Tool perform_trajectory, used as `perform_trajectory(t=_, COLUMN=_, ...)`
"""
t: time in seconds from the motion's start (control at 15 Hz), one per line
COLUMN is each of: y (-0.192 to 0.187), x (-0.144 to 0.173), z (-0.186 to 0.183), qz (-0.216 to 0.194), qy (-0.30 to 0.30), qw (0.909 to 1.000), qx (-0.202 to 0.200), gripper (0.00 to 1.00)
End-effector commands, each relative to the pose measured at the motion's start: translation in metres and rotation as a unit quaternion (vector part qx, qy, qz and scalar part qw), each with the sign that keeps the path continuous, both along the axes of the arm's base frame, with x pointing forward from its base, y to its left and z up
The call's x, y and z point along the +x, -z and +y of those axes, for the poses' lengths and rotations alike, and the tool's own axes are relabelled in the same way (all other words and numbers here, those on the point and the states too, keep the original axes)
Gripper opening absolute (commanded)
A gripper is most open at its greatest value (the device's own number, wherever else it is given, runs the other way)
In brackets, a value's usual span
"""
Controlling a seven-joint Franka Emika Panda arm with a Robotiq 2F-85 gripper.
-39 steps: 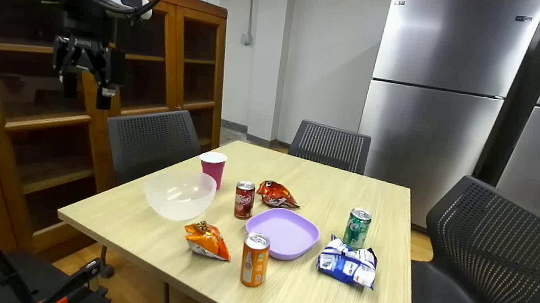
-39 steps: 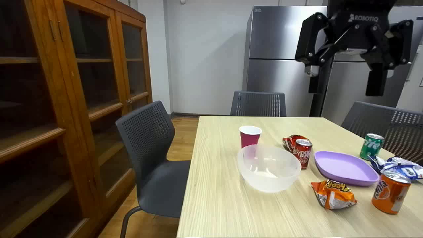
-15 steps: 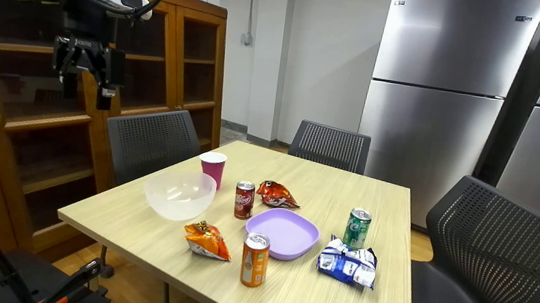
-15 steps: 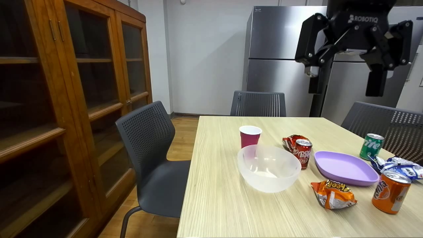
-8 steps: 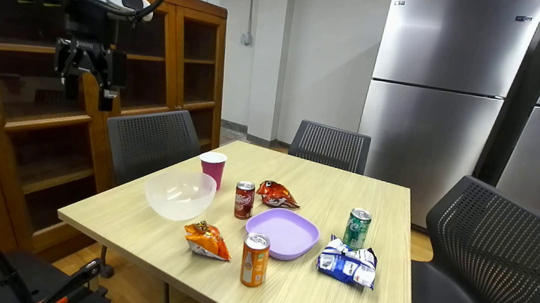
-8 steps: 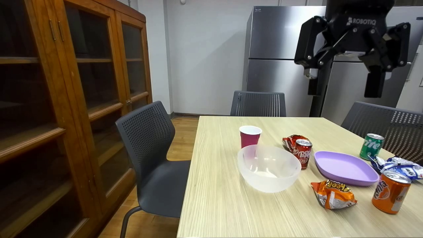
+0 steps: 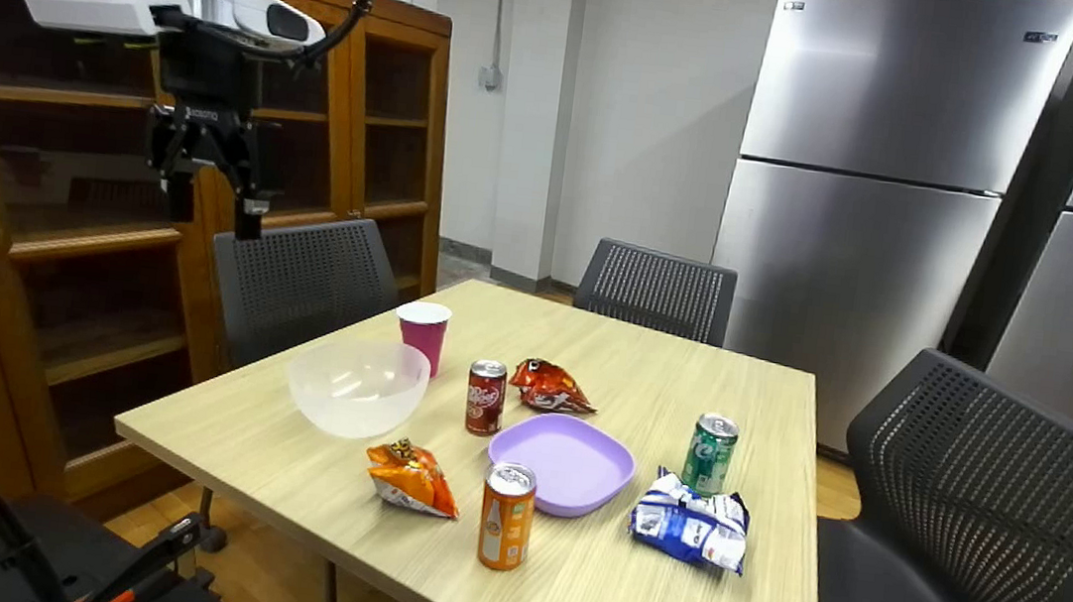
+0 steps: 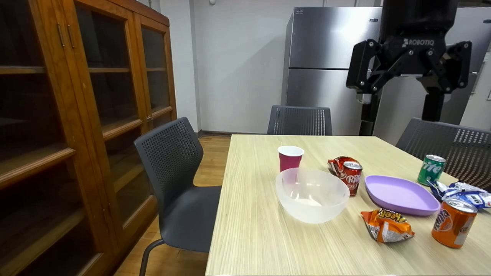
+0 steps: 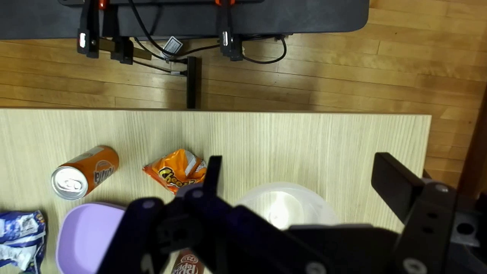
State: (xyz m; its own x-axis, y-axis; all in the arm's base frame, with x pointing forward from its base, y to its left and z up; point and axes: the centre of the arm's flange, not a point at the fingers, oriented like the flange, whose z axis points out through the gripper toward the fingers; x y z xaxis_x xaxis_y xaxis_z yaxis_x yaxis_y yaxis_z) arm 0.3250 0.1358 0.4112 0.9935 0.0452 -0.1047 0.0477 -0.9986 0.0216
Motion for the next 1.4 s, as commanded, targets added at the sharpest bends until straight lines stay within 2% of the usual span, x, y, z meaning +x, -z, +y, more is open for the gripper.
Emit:
perform_trajectory(t=0.0, y=0.017, x=0.001, z=-0.030, qz=-0.021, qy=0.005, qw=0.9998, qx=-0.002, gripper=1.00)
perform_trajectory(t=0.6, y=0.063, x=0.019, z=-0.100, qz=-0.034, qy=-0.016, qw=0.9985, qx=0.040, gripper=1.00)
perform_trajectory(t=1.33, y=0.140, x=0.055, z=-0.143, qz=-0.012, qy=-0.053, qw=0.9971, qx=0.053, gripper=1.00)
